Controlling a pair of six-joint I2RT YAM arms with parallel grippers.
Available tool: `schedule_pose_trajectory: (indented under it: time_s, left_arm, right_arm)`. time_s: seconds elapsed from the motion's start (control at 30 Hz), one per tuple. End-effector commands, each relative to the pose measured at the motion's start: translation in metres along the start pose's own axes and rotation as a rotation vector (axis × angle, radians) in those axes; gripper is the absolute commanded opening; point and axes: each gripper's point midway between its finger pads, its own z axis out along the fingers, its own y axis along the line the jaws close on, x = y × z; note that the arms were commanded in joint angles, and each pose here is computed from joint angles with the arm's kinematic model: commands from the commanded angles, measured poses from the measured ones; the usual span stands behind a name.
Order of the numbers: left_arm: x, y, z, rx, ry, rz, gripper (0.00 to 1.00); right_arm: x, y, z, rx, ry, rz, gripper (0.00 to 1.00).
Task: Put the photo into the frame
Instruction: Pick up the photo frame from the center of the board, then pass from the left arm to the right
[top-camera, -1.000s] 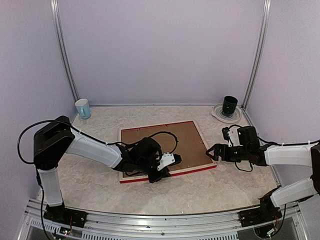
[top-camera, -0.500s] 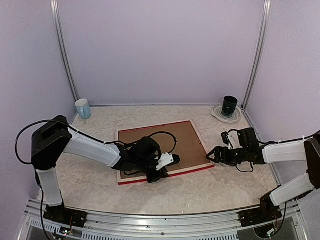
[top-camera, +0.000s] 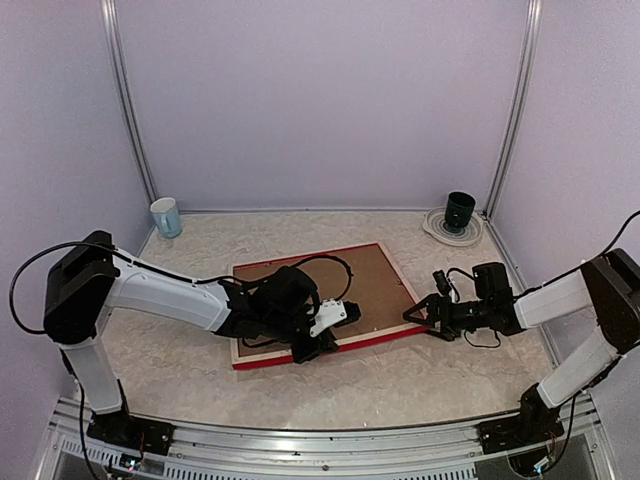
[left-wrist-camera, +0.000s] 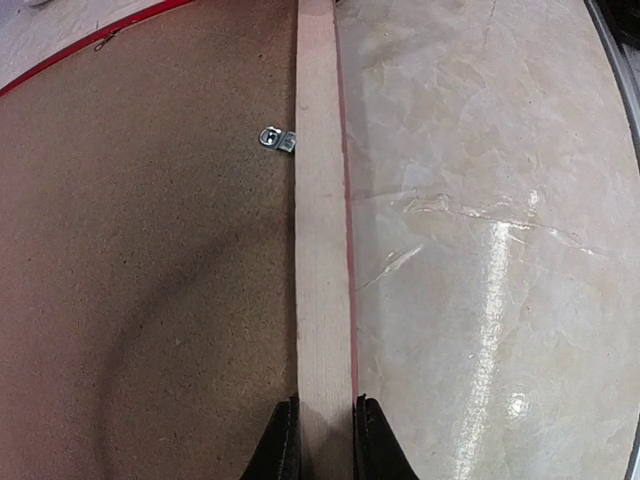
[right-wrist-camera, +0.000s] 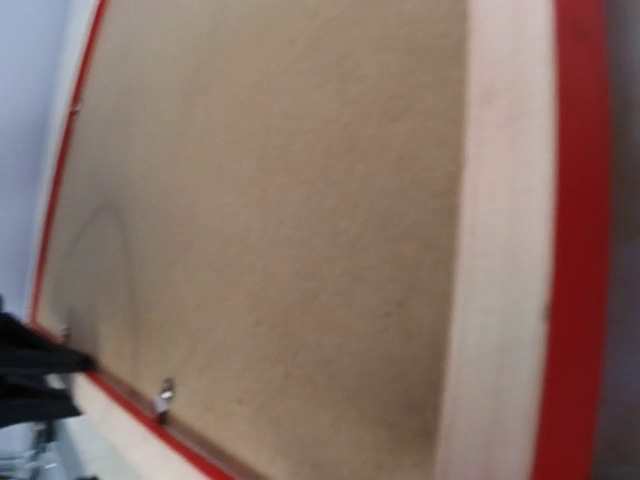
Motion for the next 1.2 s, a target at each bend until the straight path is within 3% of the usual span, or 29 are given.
schedule_pose_trajectory:
  time_s: [0.0, 0.27, 0.47, 0.73, 1.0, 1.17]
  left_arm:
    - [-0.031, 0.007, -0.016, -0.050, -0.098, 0.030, 0.00]
    - [-0.017, 0.003, -0.010, -0.046, -0.069, 0.021, 0.00]
    - [-0.015, 0.001, -0.011, -0.047, -0.066, 0.019, 0.00]
    - [-0.010, 0.000, -0.008, -0.042, -0.062, 0.010, 0.09]
    - [-0.010, 0.002, -0.008, -0.060, -0.070, 0.001, 0.45]
    - [-0.017, 0.006, -0.013, -0.098, -0.092, -0.001, 0.68]
  right_arm:
    - [-0.004, 0.021, -0.004, -0.161, -0.011, 0.018, 0.93]
    - [-0.003, 0.027, -0.015, -0.266, -0.055, 0.034, 0.85]
    - [-0.002, 0.029, -0.018, -0.341, -0.083, 0.057, 0.69]
    - [-0.003, 0.036, -0.020, -0.431, -0.110, 0.062, 0.47]
    - [-0.001, 0.033, -0.018, -0.456, -0.108, 0.094, 0.22]
    - [-0.001, 0.033, -0.019, -0.446, -0.110, 0.126, 0.20]
